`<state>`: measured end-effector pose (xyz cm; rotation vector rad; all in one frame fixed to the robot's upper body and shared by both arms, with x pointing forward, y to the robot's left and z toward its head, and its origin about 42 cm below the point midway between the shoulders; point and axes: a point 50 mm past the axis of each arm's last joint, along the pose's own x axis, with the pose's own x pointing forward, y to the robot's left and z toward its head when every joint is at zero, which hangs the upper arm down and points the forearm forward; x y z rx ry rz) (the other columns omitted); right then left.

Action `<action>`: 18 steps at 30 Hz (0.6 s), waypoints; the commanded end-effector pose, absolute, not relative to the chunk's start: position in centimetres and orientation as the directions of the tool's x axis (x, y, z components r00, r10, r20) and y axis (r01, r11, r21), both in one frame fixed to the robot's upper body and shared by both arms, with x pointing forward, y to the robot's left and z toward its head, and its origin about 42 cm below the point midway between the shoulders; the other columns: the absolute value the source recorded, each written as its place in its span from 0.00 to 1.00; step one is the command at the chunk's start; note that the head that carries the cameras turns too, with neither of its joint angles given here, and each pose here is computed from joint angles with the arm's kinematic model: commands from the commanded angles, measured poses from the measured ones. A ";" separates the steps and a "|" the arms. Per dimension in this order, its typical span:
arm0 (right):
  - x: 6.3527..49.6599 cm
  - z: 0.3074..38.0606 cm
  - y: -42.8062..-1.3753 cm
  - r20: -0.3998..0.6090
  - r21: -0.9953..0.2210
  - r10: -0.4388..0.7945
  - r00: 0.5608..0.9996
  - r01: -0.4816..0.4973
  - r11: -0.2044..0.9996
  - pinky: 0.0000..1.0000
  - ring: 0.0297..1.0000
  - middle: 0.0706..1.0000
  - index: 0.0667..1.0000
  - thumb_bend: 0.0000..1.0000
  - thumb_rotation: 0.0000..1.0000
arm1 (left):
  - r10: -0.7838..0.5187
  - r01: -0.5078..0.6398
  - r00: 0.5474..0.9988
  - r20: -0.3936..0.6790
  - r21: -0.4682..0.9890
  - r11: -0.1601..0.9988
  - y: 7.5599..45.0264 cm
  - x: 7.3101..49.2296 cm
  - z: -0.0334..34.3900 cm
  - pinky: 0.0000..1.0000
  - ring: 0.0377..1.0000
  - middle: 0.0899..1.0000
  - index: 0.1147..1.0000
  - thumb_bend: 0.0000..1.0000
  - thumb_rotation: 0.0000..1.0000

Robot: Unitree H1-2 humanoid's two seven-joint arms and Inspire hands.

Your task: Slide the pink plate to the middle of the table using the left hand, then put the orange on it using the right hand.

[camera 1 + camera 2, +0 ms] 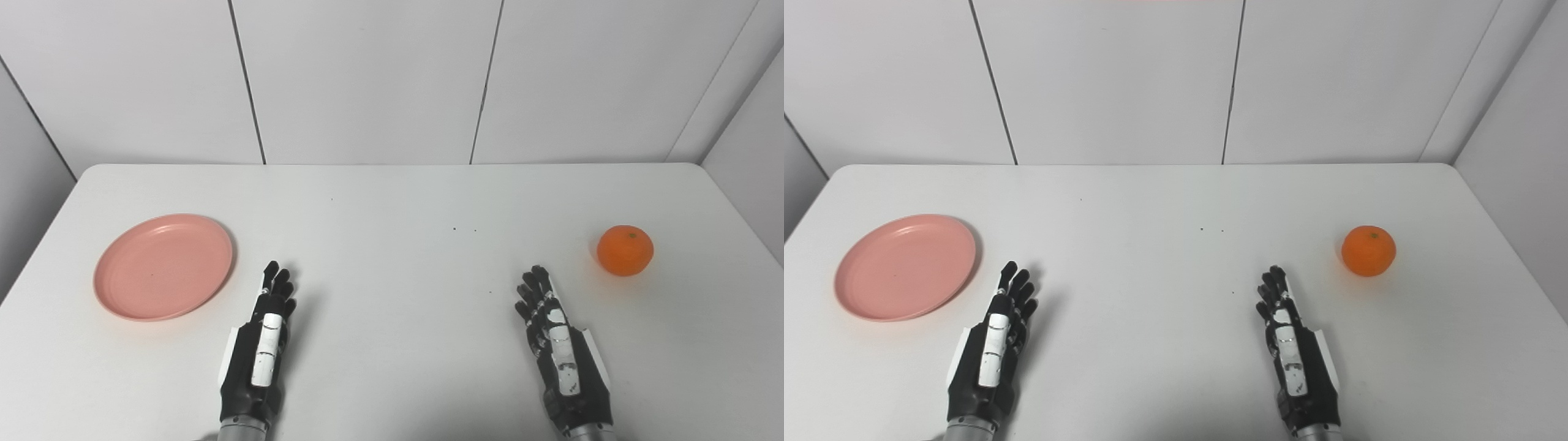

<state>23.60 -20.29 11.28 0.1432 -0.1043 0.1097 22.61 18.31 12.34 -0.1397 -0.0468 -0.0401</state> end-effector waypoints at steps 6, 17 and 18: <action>22.6 9.1 -23.1 0.086 0.114 0.084 0.993 -0.093 0.989 1.00 0.98 0.99 0.99 0.84 0.97 | 0.021 -0.026 0.999 -0.032 -0.151 0.988 17.4 17.7 9.5 1.00 1.00 1.00 1.00 0.79 0.88; 22.7 7.8 -25.1 0.074 0.112 0.109 0.991 -0.117 0.987 1.00 1.00 1.00 1.00 0.84 0.99 | 0.026 -0.029 0.999 -0.031 -0.093 0.995 15.5 17.9 8.4 1.00 1.00 1.00 1.00 0.79 0.93; 22.7 7.7 -25.2 0.075 0.114 0.113 0.991 -0.121 0.986 1.00 1.00 1.00 1.00 0.84 1.00 | 0.025 -0.028 0.999 -0.032 -0.091 0.995 15.4 17.9 8.3 1.00 1.00 1.00 1.00 0.78 0.94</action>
